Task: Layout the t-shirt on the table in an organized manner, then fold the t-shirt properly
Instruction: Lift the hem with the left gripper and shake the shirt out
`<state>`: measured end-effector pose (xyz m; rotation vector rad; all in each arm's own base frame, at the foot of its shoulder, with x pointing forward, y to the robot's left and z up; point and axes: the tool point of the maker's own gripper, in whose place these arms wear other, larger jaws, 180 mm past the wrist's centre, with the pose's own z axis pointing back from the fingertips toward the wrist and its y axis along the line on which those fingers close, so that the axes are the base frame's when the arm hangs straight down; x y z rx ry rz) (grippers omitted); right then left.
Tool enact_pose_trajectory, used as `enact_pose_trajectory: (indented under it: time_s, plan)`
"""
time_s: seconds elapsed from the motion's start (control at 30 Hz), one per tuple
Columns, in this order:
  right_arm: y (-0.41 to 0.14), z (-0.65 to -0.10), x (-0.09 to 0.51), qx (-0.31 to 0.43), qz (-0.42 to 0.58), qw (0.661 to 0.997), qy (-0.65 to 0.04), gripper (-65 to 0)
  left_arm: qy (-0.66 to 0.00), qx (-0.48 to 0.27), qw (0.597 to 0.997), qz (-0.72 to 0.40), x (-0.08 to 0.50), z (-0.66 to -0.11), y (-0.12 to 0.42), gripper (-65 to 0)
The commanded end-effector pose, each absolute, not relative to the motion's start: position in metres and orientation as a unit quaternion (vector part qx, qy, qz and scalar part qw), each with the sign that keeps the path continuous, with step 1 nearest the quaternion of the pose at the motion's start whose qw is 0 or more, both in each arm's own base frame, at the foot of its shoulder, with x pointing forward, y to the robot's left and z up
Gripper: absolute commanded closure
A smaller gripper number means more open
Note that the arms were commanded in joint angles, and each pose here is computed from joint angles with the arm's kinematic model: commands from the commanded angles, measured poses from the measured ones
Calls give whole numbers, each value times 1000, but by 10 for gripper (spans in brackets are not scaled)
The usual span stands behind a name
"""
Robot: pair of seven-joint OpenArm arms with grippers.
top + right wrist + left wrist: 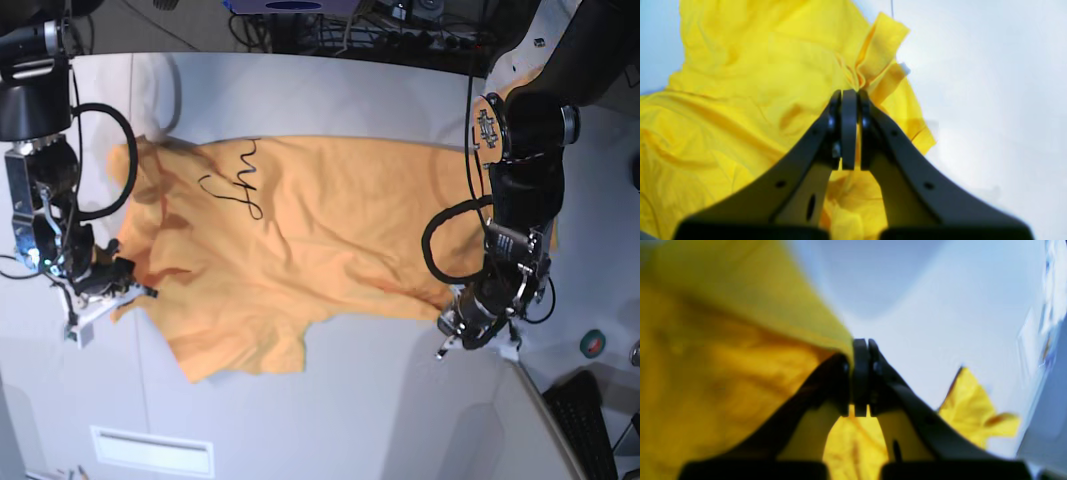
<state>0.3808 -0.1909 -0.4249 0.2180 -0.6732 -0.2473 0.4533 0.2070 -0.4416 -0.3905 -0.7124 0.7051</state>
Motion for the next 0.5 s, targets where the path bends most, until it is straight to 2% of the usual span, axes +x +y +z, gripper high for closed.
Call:
enact_pose_trajectory:
  time_s: [0.0, 0.23, 0.47]
  plan:
    - [-206, -388, 412, 98, -118, 911, -383, 0, -385, -198, 846, 310, 487, -401, 204, 0]
    - [-245, -299, 473, 68, -105, 874, -470, 0, -447, -192, 832, 269, 547, -316, 195, 0]
    - [-292, -168, 521, 30, -99, 811, -576, 0, -545, -198, 793, 186, 610, -173, 173, 0]
